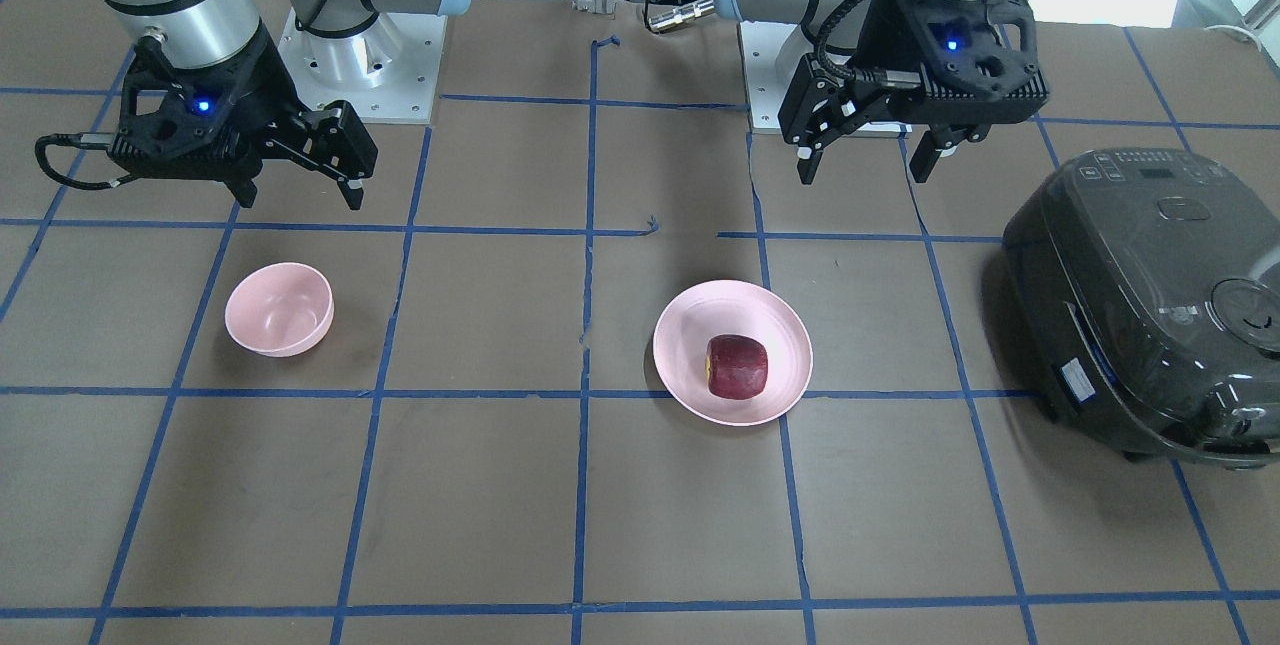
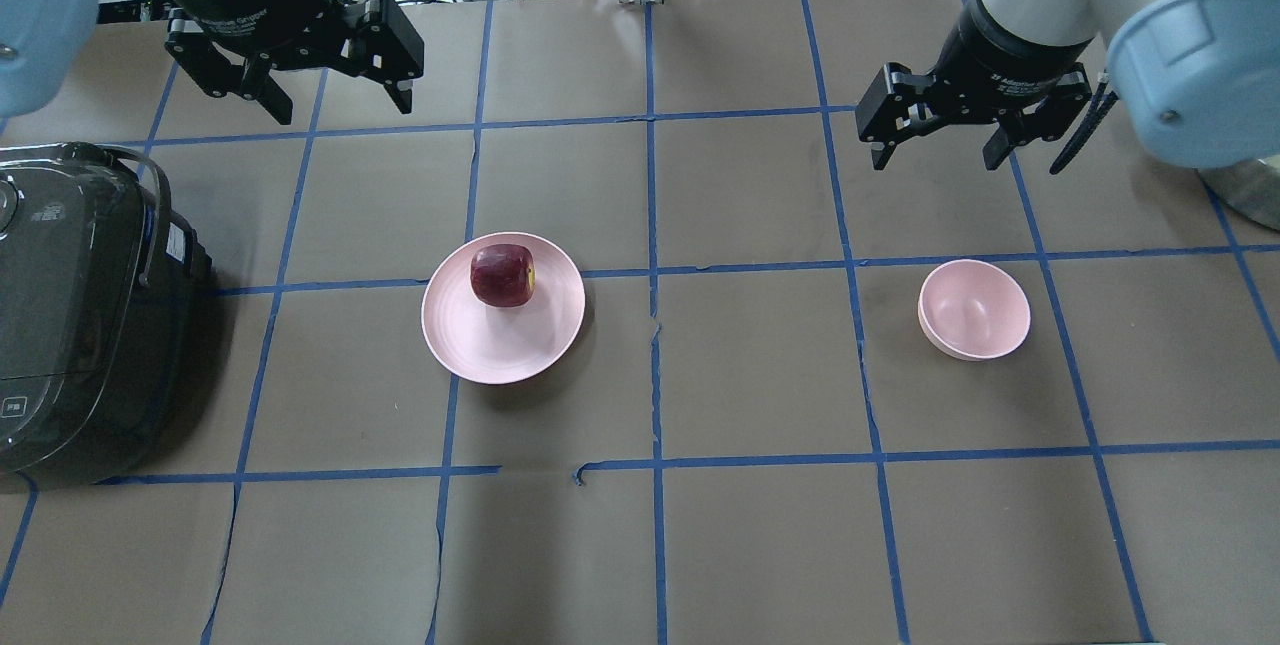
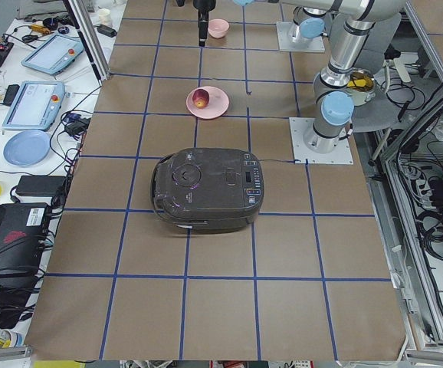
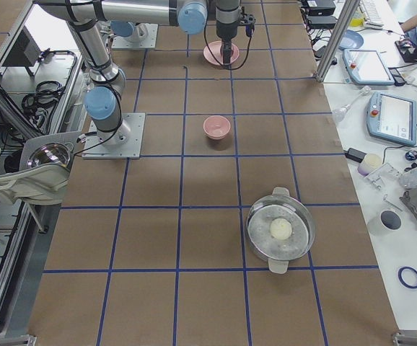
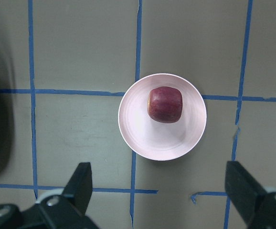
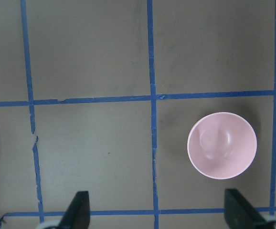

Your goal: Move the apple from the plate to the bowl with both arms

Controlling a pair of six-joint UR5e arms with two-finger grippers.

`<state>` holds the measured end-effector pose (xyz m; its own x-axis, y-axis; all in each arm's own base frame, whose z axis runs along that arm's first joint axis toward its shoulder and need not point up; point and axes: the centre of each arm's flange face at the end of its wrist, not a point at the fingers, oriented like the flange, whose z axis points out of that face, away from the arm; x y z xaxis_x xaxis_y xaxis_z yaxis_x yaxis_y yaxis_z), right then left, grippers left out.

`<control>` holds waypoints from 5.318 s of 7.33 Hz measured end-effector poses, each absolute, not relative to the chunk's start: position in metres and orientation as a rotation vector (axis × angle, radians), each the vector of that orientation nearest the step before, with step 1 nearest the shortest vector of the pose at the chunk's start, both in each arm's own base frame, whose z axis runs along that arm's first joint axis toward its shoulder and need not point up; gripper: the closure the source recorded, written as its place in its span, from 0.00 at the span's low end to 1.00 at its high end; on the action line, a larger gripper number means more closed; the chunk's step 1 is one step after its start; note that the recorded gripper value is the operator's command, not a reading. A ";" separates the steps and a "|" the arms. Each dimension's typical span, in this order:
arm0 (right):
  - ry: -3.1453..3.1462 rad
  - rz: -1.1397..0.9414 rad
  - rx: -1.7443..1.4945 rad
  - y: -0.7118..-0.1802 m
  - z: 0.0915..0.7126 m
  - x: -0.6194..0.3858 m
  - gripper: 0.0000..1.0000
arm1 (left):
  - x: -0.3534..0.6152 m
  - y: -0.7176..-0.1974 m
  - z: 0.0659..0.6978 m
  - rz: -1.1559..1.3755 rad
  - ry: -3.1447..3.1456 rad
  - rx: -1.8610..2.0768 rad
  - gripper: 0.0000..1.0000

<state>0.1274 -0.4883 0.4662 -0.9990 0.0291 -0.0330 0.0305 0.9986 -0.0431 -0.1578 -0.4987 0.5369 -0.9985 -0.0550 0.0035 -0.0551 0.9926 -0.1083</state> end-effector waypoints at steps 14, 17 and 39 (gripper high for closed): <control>3.132 -0.060 0.048 -0.489 0.462 0.124 0.00 | -0.159 -0.495 0.537 0.155 -3.135 0.082 0.00; 3.152 -0.063 0.053 -0.490 0.461 0.121 0.00 | -0.160 -0.495 0.537 0.155 -3.135 0.079 0.00; 3.142 0.294 0.210 -0.480 0.198 -0.036 1.00 | -0.191 -0.553 0.206 -0.156 -3.132 0.075 0.00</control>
